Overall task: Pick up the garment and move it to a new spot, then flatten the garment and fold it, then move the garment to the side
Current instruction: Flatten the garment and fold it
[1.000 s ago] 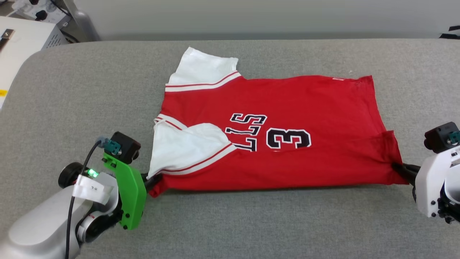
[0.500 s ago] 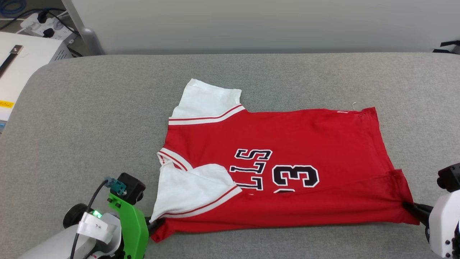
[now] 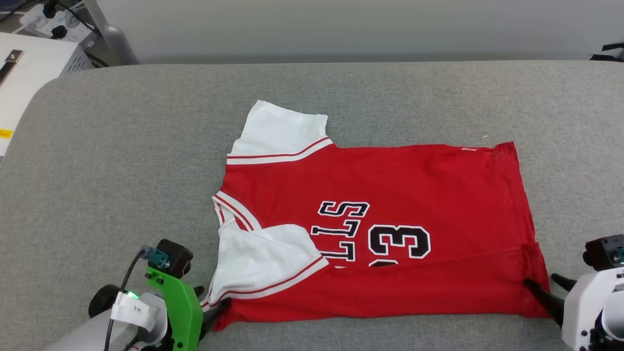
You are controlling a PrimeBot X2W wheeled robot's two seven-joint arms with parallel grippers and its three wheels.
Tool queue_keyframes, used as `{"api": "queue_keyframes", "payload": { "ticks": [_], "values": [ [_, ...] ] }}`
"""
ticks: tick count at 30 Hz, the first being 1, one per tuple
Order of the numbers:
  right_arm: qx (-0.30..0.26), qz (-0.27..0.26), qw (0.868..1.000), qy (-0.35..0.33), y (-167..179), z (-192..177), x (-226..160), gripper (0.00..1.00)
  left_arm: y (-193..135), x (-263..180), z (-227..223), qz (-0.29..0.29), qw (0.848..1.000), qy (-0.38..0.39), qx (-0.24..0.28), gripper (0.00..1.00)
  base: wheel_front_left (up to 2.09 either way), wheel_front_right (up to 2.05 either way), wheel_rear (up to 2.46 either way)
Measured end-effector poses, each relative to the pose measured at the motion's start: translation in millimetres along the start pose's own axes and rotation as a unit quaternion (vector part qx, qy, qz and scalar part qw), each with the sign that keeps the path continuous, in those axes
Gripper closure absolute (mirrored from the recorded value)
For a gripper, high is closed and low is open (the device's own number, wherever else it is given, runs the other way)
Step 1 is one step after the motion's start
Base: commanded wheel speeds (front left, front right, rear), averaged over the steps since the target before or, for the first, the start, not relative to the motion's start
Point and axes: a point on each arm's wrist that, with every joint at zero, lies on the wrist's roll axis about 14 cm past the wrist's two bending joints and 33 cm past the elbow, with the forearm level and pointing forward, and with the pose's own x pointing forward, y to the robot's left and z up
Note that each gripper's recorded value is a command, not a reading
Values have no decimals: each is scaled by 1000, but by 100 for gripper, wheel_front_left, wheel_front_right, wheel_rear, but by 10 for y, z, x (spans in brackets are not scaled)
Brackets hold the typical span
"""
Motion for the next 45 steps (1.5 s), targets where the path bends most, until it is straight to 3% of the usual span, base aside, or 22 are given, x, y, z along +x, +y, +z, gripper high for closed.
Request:
{"api": "queue_keyframes", "payload": {
  "ticks": [3, 7, 11, 14, 18, 21, 26, 32, 39, 45],
  "values": [
    [-14, -17, 995, -96, -50, 387, -95, 0, 130, -157, 220, 28, 998, -51, 22, 0, 0, 0, 0],
    [-26, -34, 979, -200, -55, 807, -236, 0, 172, -296, 504, 44, 993, -107, 31, 0, 0, 0, 0],
    [-31, -45, 956, -287, 23, 1121, -388, 0, 198, -383, 873, 59, 982, -173, 43, 0, 0, 0, 0],
    [-36, -61, 927, -367, 83, 1396, -568, 0, 231, -460, 1328, 72, 966, -239, 67, 0, 0, 0, 0],
    [-39, -62, 905, -420, 222, 1581, -697, 0, 251, -451, 1708, 78, 953, -277, 93, 0, 0, 0, 0],
    [-42, -57, 897, -436, 326, 1646, -725, 0, 252, -371, 1931, 72, 950, -285, 109, 0, 0, 0, 0],
    [-45, -47, 898, -435, 433, 1668, -670, 0, 273, -186, 2319, 56, 951, -276, 127, 0, 0, 0, 0],
    [-38, -44, 914, -402, 404, 1571, -425, 0, 392, 130, 2753, 42, 965, -231, 120, 0, 0, 0, 0],
    [-31, -50, 923, -379, 277, 1504, -144, 0, 518, 692, 2706, 20, 994, -83, 68, 0, 0, 0, 0],
    [-28, -59, 930, -362, 158, 1427, 46, 0, 595, 1091, 2539, 18, 997, 13, 73, 0, 0, 0, 0]
  ]
}}
